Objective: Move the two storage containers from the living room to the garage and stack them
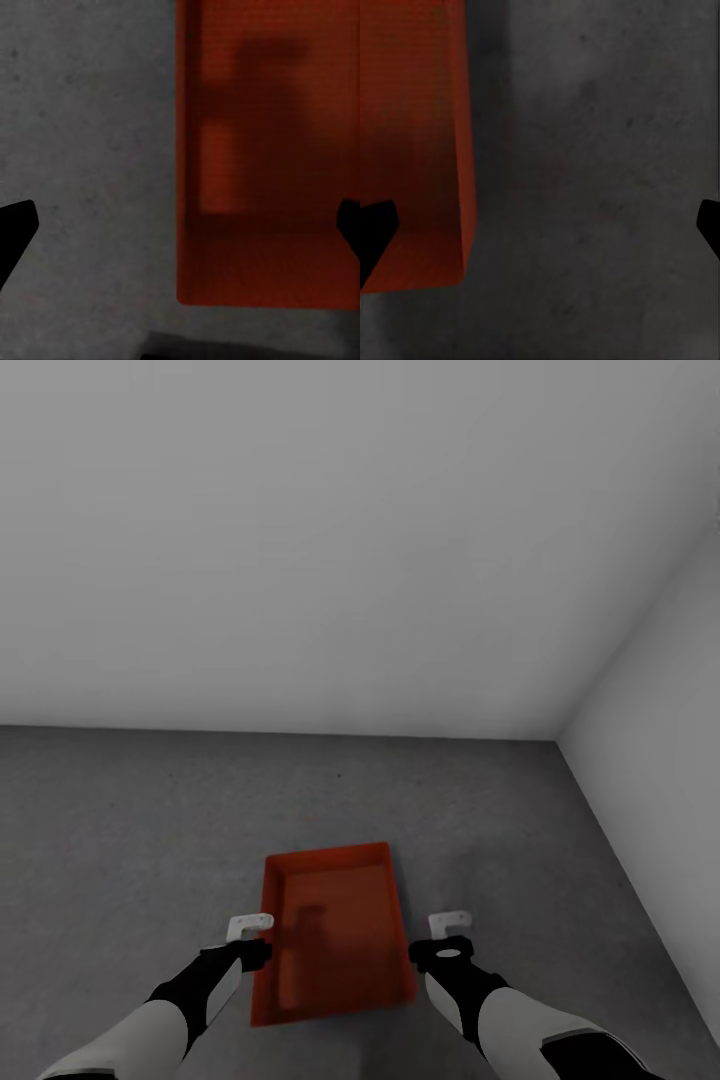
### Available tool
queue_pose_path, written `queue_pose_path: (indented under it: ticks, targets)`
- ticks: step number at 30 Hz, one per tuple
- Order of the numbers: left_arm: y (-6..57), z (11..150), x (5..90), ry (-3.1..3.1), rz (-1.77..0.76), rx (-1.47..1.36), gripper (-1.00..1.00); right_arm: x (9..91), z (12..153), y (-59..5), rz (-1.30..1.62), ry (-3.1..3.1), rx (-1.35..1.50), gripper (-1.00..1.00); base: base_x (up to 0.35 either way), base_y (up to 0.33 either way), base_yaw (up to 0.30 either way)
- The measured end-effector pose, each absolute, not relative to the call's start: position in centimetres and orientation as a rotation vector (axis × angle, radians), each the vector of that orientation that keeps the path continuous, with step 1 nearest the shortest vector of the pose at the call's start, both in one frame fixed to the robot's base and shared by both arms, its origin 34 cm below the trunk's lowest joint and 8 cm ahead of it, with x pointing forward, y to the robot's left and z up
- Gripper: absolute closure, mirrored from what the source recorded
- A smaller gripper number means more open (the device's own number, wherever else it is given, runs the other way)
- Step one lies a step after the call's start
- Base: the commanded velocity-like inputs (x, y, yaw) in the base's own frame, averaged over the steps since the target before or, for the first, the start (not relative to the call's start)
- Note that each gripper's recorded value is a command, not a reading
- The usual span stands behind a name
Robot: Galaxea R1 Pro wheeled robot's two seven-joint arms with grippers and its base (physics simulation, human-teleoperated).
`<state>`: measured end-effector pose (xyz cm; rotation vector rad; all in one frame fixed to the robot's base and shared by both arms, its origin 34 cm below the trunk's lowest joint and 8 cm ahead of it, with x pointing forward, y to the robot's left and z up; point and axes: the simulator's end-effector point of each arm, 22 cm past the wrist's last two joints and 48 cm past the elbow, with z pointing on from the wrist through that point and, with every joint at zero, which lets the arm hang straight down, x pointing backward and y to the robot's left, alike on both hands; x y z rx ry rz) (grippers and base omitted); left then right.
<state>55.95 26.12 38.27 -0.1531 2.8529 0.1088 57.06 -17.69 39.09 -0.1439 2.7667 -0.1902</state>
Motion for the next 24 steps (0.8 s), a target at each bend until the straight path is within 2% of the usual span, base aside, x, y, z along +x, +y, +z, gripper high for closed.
queue_pose_path:
  ticks: [15,24]
  targets:
    - [26.42,38.97,56.69,2.829,0.115,-0.159,-1.00,57.61,39.74,-17.68,-0.191,2.752,-0.143,-1.00,-0.005,0.000,0.000]
    - [26.51,38.95,56.68,2.829,0.117,-0.165,-1.00,57.60,39.71,-17.68,-0.190,2.753,-0.143,-1.00,-0.205,0.139,0.000]
